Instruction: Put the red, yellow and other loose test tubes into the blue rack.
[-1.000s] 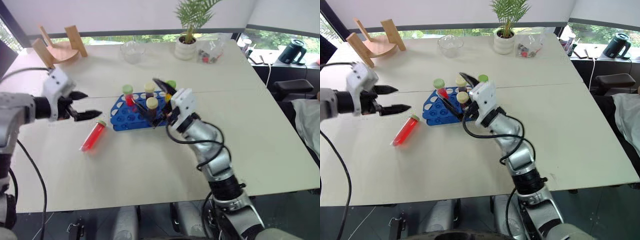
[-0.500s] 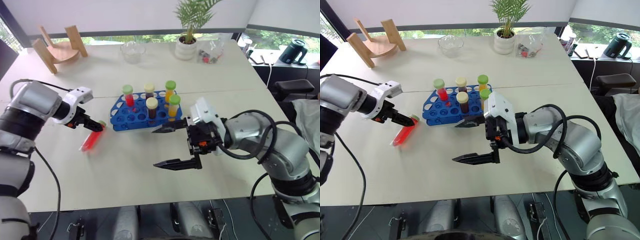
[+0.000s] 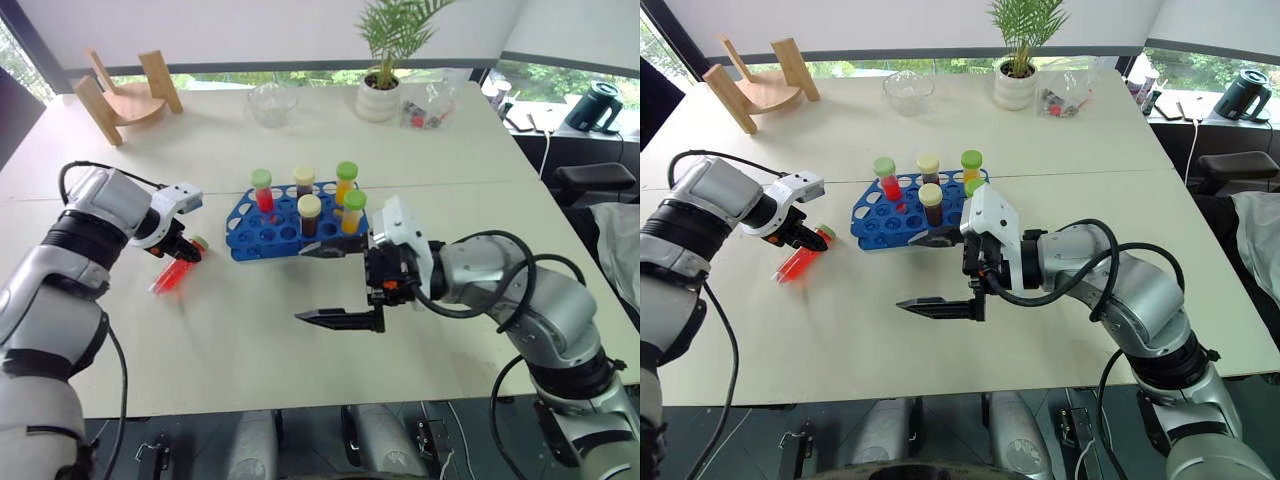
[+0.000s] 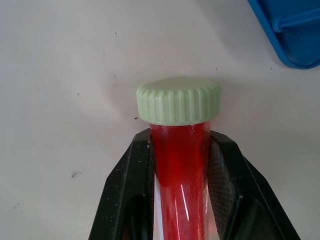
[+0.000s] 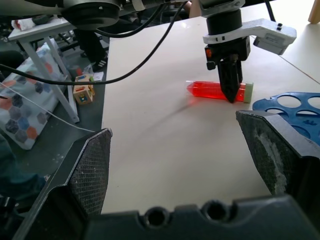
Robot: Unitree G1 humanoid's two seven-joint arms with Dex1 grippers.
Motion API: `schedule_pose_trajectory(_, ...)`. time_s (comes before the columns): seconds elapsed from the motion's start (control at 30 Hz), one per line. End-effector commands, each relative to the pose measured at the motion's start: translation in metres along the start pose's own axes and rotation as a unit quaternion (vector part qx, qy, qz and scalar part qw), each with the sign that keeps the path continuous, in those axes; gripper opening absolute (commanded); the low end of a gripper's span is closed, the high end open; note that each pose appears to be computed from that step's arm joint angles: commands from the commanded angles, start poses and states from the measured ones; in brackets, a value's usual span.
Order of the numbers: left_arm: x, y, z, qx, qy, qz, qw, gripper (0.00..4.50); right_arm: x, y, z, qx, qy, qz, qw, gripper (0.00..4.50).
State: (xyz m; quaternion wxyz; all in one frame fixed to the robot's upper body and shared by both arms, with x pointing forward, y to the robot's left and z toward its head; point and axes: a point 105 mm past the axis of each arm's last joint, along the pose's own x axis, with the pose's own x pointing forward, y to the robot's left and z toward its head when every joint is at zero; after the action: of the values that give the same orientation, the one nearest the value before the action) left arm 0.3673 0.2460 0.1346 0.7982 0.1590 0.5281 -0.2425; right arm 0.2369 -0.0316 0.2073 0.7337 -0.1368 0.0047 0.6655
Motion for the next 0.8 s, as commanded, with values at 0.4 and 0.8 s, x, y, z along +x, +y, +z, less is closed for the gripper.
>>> schedule_pose_trajectory(0.4,-0.146,-0.03,0.057,0.057,-0.585,-0.147,0.796,0.86,-0.027,-0.002,-0.013,0.036,0.012,-0.013,0.999,4.39)
schedule_pose_trajectory(0.8,-0.047,-0.097,0.061,0.027,-0.659,-0.101,0.745,0.86,-0.031,-0.034,-0.003,0.064,0.014,-0.019,0.998,4.39)
